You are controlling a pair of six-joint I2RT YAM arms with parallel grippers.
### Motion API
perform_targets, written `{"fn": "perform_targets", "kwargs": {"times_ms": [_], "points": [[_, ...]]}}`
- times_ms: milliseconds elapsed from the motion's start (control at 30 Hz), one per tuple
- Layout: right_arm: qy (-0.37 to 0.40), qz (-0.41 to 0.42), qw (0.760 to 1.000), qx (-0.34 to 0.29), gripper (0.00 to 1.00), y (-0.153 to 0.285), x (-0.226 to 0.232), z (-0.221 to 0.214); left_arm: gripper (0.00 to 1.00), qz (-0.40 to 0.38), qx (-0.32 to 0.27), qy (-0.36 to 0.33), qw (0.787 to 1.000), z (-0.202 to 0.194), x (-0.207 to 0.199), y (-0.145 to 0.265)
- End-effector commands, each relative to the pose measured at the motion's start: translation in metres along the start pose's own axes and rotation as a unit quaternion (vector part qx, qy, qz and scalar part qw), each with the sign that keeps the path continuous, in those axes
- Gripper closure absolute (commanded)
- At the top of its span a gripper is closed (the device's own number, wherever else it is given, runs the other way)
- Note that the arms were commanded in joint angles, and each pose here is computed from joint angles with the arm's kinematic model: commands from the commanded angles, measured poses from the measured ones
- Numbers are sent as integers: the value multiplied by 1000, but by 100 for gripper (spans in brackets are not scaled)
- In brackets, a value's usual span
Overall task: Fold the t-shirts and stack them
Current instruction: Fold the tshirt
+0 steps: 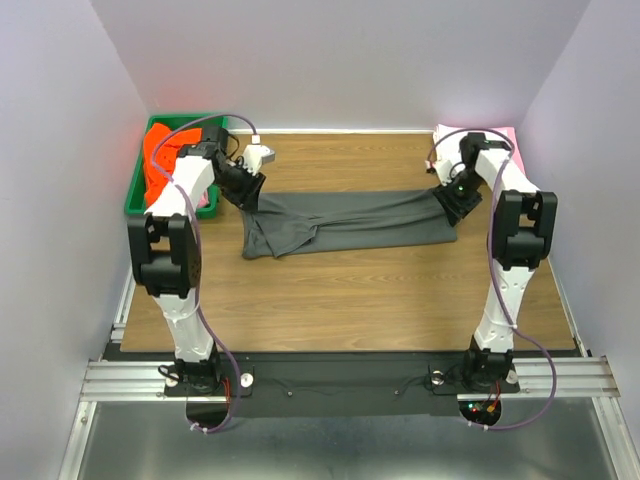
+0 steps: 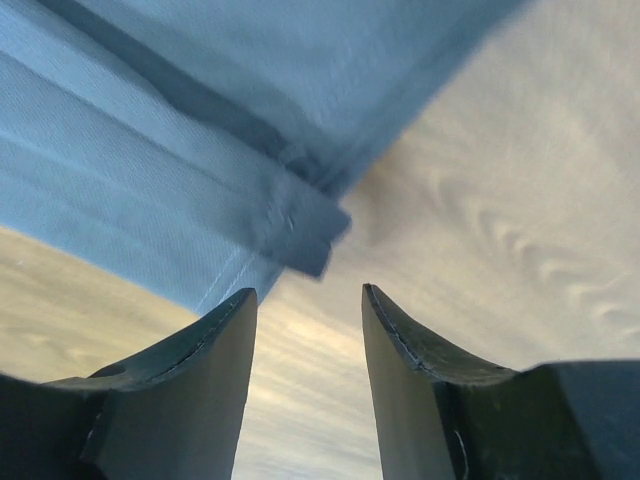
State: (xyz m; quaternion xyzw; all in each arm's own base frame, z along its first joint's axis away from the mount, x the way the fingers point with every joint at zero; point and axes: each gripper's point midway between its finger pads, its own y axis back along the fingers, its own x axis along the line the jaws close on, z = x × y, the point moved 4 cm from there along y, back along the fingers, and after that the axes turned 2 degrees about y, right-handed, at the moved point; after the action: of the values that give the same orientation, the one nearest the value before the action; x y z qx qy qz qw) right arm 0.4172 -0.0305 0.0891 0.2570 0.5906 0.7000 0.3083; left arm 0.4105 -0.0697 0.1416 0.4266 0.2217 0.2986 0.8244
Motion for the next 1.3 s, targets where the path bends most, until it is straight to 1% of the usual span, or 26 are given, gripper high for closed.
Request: {"fn": "perform_targets", "kwargs": {"times_ms": [0,67,100,200,367,533,633,667,833,1133,1267], "points": [[-109,47,992,-38,48,30,10,-6,49,-48,-50,54,996,8,-47,38],[-144,86,985,-43,49,30,19,-6,49,-62,-61,86,993,3,-61,42],[-157,97,982,-45,49,31,22,-7,49,-69,-53,105,991,-9,-68,33],[-192,140,970,-43,52,23,40,-11,48,-75,-40,136,987,-29,-85,26],[-239,160,957,-46,56,12,52,-13,48,-73,-17,187,980,-56,-99,10],[-257,153,954,-31,60,1,54,-22,48,-79,14,232,969,-76,-107,-3],[-265,145,953,-23,61,-4,53,-29,48,-82,16,246,966,-79,-109,-9],[-265,143,953,-24,64,-5,52,-30,48,-86,19,254,963,-80,-110,-12],[-275,122,954,-18,68,-8,47,-35,48,-97,9,253,962,-73,-110,-23],[-278,116,954,-21,69,-6,44,-33,47,-111,23,268,957,-70,-105,-51],[-276,110,955,-19,69,-4,43,-35,47,-113,21,270,956,-67,-102,-55]]}}
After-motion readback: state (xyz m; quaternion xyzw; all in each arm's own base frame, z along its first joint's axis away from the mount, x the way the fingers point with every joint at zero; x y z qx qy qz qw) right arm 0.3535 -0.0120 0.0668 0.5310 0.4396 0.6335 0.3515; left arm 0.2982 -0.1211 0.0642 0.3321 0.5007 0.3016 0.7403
